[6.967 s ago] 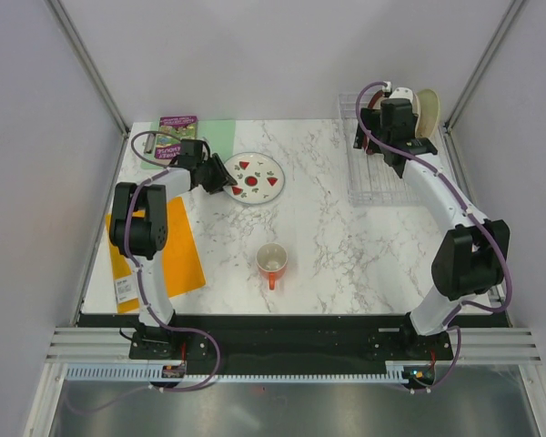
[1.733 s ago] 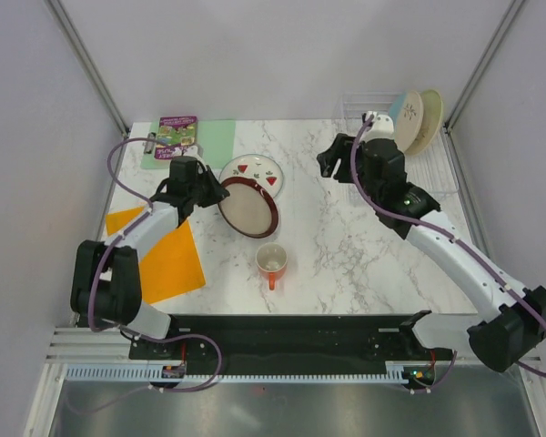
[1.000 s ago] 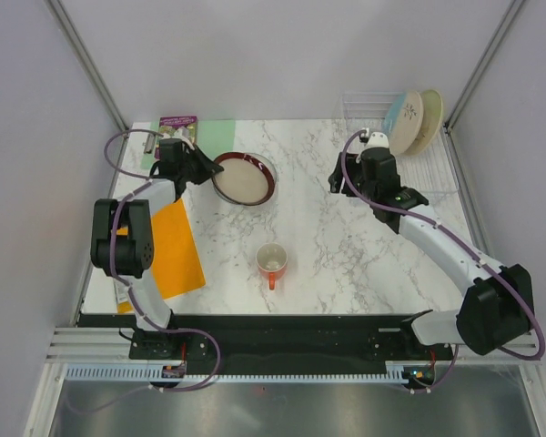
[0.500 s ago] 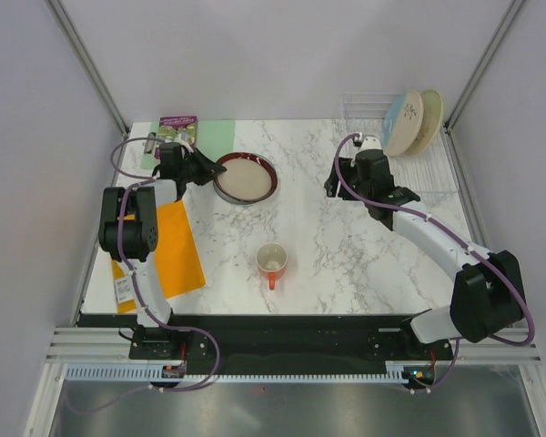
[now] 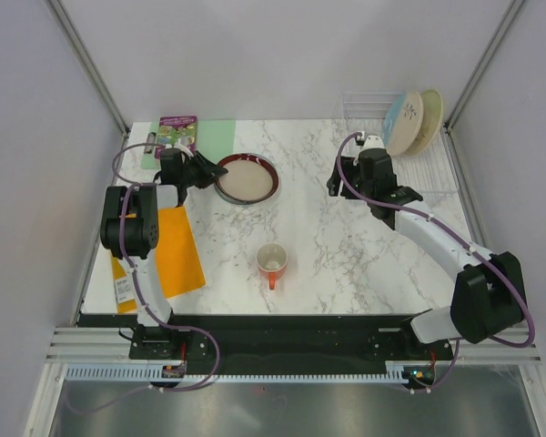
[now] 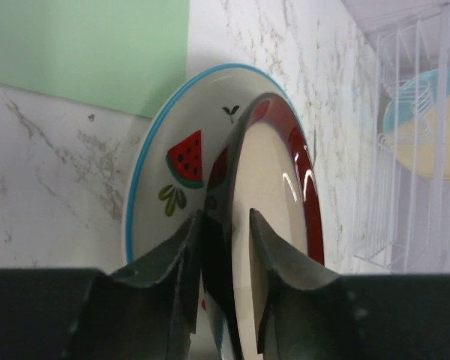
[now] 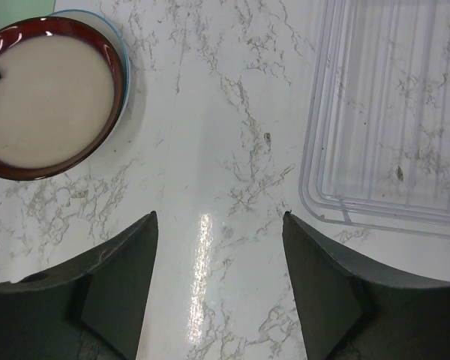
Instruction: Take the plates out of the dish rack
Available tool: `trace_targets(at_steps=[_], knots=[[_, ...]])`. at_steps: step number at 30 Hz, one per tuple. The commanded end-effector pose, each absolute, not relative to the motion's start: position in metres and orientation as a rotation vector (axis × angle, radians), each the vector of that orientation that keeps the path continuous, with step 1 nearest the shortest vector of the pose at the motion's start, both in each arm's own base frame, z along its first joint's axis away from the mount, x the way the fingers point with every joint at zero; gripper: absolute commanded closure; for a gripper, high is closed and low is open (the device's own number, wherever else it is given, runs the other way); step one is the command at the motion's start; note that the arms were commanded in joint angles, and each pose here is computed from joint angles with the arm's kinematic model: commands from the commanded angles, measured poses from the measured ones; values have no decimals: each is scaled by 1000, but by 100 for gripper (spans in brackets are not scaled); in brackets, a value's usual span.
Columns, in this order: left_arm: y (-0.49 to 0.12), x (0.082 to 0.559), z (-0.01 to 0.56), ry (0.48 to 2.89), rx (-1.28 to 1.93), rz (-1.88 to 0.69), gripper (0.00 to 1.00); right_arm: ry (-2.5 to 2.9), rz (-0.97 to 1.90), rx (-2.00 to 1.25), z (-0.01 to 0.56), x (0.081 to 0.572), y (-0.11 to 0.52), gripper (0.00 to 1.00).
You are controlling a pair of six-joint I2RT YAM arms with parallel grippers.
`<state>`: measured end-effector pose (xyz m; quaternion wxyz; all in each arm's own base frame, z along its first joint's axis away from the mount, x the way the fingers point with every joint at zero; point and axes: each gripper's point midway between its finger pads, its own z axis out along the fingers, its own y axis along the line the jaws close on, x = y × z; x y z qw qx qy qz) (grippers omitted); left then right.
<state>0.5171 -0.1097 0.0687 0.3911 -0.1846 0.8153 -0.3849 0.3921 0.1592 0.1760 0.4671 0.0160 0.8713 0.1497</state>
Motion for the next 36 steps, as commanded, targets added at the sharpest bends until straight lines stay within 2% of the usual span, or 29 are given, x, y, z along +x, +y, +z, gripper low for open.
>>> trace_targets(at_steps=[1, 2, 10, 22, 23, 25, 26, 27, 28, 32, 36], knots=[[-118, 534, 90, 1990, -394, -1039, 55, 2058, 365, 21, 209, 400, 154, 25], [-116, 534, 89, 1992, -395, -1021, 36, 2060, 363, 21, 208, 400, 153, 25], [-99, 528, 79, 2062, -413, -842, 33, 2042, 314, 24, 220, 409, 147, 23], [-78, 533, 114, 2087, -353, -294, 30, 1955, 53, 45, 274, 430, 106, 21], [-75, 530, 113, 2106, -350, -239, 26, 1947, 20, 62, 277, 432, 100, 21], [-71, 525, 119, 2111, -354, -138, 25, 1927, -55, 73, 285, 440, 89, 20], [-73, 525, 126, 2107, -339, -118, 18, 1917, -142, 110, 287, 443, 76, 20], [-74, 515, 123, 2151, -333, -98, 4, 1914, -194, 121, 287, 448, 69, 19], [-82, 509, 136, 2139, -315, -91, 0, 1919, -247, 134, 283, 460, 63, 18], [-99, 470, 161, 2118, -271, -98, 0, 1909, -380, 230, 278, 494, 30, 18], [-119, 429, 191, 2083, -244, -269, 0, 1856, -413, 327, 292, 538, -2, 18]])
